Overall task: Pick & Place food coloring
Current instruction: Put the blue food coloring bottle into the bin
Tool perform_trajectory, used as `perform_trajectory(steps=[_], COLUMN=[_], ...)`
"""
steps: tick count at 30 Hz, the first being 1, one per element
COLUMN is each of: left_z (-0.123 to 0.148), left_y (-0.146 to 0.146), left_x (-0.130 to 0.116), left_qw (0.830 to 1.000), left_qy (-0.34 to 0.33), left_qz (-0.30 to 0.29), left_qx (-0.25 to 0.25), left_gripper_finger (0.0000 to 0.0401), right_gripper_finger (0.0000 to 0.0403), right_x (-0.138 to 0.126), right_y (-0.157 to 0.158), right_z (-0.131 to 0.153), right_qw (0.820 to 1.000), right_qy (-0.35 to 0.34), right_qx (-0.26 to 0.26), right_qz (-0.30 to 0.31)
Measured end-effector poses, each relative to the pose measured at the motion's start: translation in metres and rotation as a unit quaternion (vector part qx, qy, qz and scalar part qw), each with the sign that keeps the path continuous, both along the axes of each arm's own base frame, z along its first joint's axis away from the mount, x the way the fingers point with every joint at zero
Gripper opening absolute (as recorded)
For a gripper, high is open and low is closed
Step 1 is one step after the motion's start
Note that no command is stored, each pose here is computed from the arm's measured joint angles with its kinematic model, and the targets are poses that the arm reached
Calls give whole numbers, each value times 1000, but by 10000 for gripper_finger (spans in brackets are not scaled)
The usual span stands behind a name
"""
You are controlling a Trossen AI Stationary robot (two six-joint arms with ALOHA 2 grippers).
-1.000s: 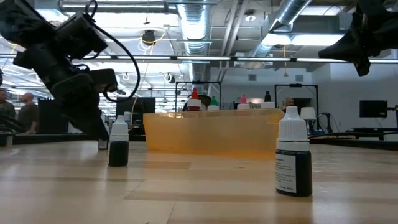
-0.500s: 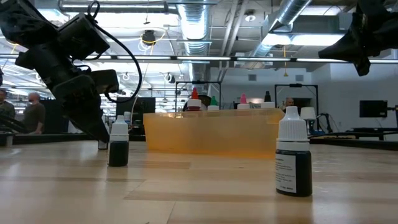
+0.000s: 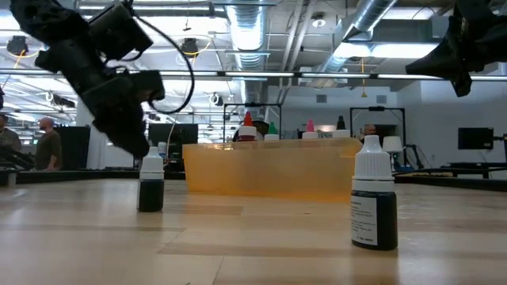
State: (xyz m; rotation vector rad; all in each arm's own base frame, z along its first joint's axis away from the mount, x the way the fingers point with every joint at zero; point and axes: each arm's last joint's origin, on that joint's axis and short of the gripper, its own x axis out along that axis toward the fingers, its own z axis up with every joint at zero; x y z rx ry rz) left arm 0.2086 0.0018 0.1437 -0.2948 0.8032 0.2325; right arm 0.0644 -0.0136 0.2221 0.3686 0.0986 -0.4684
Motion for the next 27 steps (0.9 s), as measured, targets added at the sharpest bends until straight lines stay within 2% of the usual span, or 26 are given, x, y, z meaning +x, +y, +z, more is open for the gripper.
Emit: perform_trajectory(steps=[8, 14, 17, 21, 27], left_z=[39, 78, 88, 86, 64], left_y=[6, 15, 20, 26, 26], left_x=[23, 40, 44, 48, 67], left_qw=[999, 995, 992, 993, 995], left_qy=[-24, -65, -81, -79, -70], left_qz=[-1, -8, -9, 0, -12], left_qx=[44, 75, 91, 85, 73], left_gripper_finger=[78, 75, 76, 77, 76], right_gripper_finger=[1, 1, 1, 1, 1], right_x=[0, 0, 0, 0, 0], right_y=[0, 0, 0, 0, 0], right_z=[0, 0, 0, 0, 0], right_qw=[1000, 1000, 1000, 1000, 1000], right_qy=[0, 0, 0, 0, 0], right_qx=[0, 0, 0, 0, 0], right_qz=[0, 0, 0, 0, 0])
